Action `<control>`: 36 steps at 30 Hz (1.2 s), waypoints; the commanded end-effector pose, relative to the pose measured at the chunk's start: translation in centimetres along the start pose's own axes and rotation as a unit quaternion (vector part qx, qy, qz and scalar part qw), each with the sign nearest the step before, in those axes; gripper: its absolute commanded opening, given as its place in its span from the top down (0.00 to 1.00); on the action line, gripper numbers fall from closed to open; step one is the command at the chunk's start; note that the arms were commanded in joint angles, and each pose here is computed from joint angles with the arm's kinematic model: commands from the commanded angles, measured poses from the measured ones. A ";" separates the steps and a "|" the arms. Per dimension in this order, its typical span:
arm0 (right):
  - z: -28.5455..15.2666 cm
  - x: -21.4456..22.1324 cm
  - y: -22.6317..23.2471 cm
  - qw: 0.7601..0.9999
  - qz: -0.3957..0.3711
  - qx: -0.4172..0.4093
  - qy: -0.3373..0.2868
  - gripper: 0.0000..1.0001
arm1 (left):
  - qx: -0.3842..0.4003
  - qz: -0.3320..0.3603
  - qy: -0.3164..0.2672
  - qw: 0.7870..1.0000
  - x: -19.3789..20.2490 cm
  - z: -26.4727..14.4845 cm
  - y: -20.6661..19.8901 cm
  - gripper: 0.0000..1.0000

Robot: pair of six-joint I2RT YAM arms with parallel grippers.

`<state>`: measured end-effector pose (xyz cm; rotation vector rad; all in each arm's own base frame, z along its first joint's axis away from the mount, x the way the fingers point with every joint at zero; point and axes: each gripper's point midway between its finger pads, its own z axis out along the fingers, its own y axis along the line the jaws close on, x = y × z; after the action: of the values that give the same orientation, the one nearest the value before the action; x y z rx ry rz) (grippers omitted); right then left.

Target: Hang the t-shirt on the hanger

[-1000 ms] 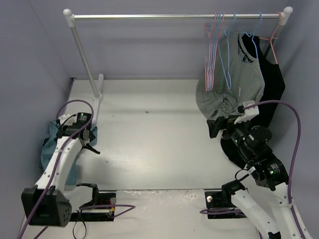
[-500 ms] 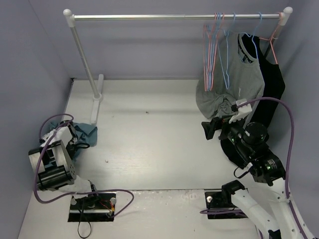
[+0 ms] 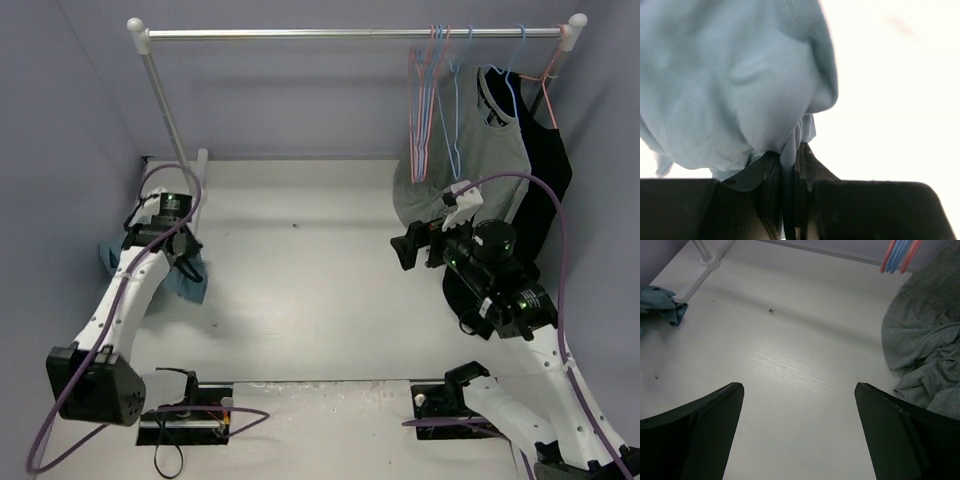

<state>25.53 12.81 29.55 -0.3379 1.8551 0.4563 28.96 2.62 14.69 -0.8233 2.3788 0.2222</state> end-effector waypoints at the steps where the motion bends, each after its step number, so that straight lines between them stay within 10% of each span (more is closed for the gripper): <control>1: 0.9 -4.4 0.8 0.998 -0.004 -0.017 -0.059 0.00 | 0.150 0.063 -0.080 0.983 -4.0 -9.2 -5.9 1.00; 10: 2.4 -5.0 1.3 0.998 -0.009 -0.034 -0.049 0.00 | 0.363 0.187 -0.108 0.907 -0.3 -21.3 -12.2 0.98; 16: 3.3 -3.3 1.6 0.999 0.016 -0.041 -0.013 0.00 | 0.213 0.164 -0.079 0.960 4.0 -13.2 -5.3 0.47; 22: 5.9 0.8 2.8 0.998 0.008 -0.025 0.057 0.00 | 0.219 0.157 -0.040 0.962 5.9 -11.0 -5.5 0.43; 36: 8.4 12.2 1.8 0.978 0.079 0.110 0.159 0.20 | 0.398 0.293 0.049 0.868 14.5 -12.2 -17.0 0.44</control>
<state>26.27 19.41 14.78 -0.3241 2.2876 0.3523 22.95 -18.46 14.91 0.1730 2.5384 -0.4529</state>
